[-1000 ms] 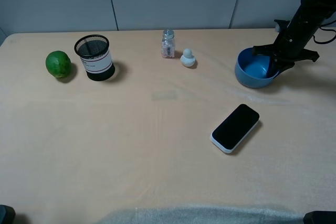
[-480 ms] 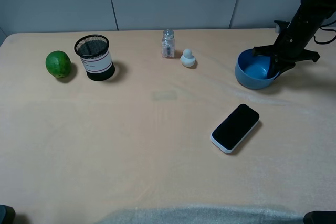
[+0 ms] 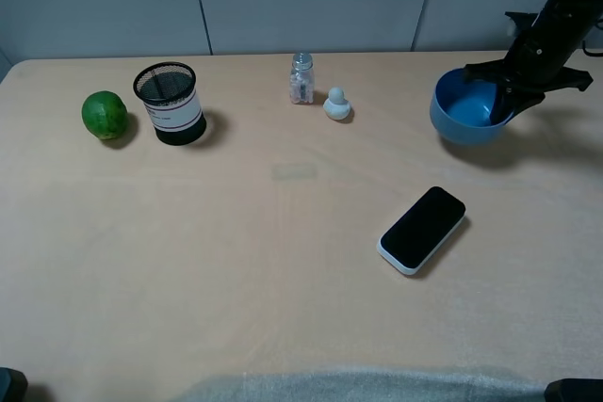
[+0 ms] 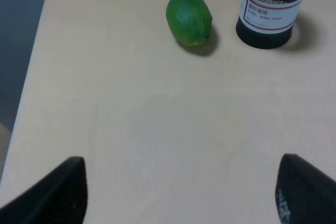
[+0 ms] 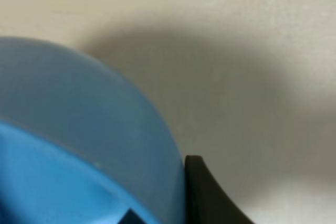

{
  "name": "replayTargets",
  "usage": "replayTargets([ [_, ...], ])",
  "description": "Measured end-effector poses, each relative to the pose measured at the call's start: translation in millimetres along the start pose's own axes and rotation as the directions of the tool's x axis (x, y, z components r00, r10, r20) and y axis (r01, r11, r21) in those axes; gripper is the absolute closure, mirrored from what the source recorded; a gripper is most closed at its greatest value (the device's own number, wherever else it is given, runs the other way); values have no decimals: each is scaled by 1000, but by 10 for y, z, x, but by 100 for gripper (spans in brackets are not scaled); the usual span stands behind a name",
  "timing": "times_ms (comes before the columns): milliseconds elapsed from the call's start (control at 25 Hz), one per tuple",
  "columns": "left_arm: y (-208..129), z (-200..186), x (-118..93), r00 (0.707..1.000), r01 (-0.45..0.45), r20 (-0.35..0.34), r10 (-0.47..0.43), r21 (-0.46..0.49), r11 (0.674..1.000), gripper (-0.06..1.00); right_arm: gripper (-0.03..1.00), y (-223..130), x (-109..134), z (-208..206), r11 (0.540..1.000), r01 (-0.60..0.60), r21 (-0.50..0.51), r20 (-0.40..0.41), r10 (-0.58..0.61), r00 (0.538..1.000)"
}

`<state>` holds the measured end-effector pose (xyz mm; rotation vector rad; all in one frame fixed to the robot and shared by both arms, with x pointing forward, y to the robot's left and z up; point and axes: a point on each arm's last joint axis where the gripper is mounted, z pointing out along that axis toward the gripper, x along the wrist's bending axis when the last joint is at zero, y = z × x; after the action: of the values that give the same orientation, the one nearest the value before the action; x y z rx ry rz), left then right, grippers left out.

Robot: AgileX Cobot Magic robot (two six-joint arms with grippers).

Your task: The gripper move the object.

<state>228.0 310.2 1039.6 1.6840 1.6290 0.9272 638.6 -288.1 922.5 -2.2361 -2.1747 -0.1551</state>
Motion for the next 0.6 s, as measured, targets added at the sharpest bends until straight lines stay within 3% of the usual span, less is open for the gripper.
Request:
replayTargets([
  [600, 0, 0, 0, 1000, 0, 0, 0, 0, 1000, 15, 98, -238, 87, -1005, 989, 16, -148, -19, -19, 1000],
])
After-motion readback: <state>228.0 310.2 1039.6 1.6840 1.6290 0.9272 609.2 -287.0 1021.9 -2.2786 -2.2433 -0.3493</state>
